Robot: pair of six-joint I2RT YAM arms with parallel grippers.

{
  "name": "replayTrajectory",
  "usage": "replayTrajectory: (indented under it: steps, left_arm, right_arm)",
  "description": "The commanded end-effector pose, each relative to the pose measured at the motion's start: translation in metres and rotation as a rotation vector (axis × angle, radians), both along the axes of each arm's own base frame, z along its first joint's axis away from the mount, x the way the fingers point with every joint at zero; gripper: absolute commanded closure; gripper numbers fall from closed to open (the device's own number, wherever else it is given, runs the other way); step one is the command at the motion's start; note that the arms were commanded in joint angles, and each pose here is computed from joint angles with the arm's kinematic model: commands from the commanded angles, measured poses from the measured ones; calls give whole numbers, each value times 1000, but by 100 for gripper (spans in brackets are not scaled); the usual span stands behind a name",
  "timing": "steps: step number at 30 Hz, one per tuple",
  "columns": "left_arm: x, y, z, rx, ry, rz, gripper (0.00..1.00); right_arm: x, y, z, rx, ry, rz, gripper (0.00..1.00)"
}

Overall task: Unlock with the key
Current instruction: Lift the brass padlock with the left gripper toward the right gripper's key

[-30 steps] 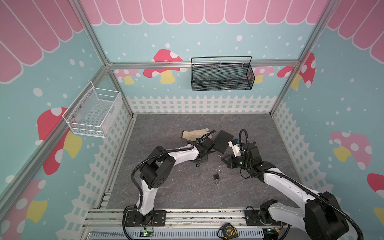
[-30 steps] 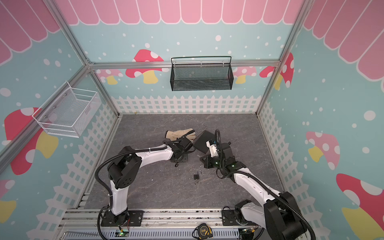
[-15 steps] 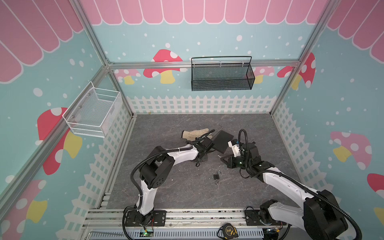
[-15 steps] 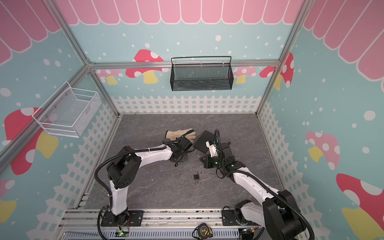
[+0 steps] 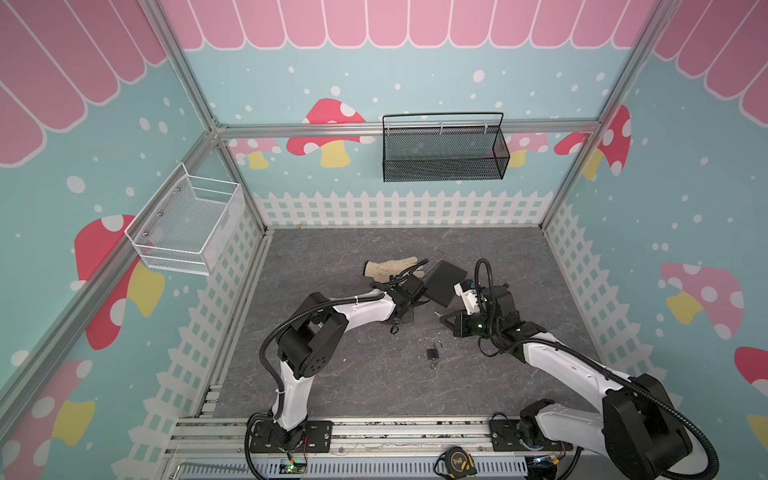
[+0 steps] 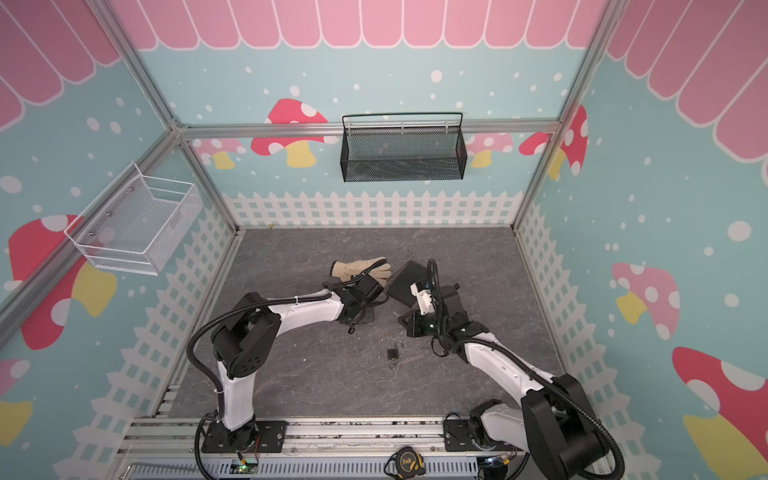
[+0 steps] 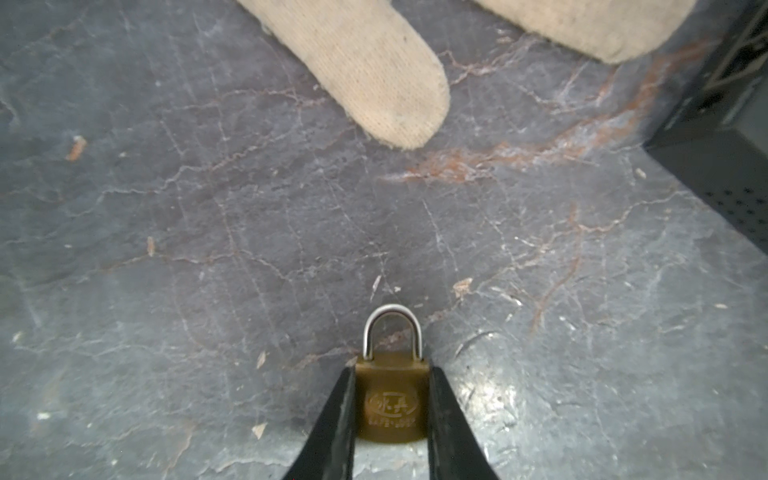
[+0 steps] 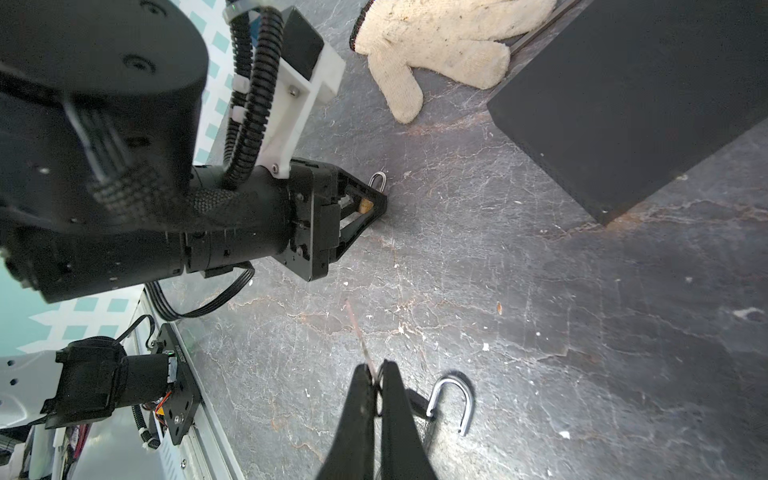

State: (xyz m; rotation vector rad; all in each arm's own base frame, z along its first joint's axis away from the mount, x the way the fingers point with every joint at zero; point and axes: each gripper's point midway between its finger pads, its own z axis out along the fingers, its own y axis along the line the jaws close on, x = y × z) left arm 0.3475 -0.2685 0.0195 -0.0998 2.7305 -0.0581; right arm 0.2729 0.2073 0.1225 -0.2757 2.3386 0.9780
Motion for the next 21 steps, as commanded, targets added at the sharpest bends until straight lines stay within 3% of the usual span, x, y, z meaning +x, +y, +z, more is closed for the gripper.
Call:
replayTrajectory:
  steps: [1, 8, 13, 21]
  left_arm:
    - [-20, 11, -16, 34, 85, -11, 79]
    - [-17, 5, 8, -47, 39, 11, 100]
    - [-24, 13, 41, -157, -33, 96, 100]
    - [-53, 38, 92, -448, -158, 336, 100]
  right_arm:
    - [5, 2, 11, 20, -26, 6, 100]
    - [10, 2, 12, -11, -25, 7, 100]
    - [12, 11, 12, 19, 1, 18, 100]
    - [0, 57, 4, 47, 31, 44, 100]
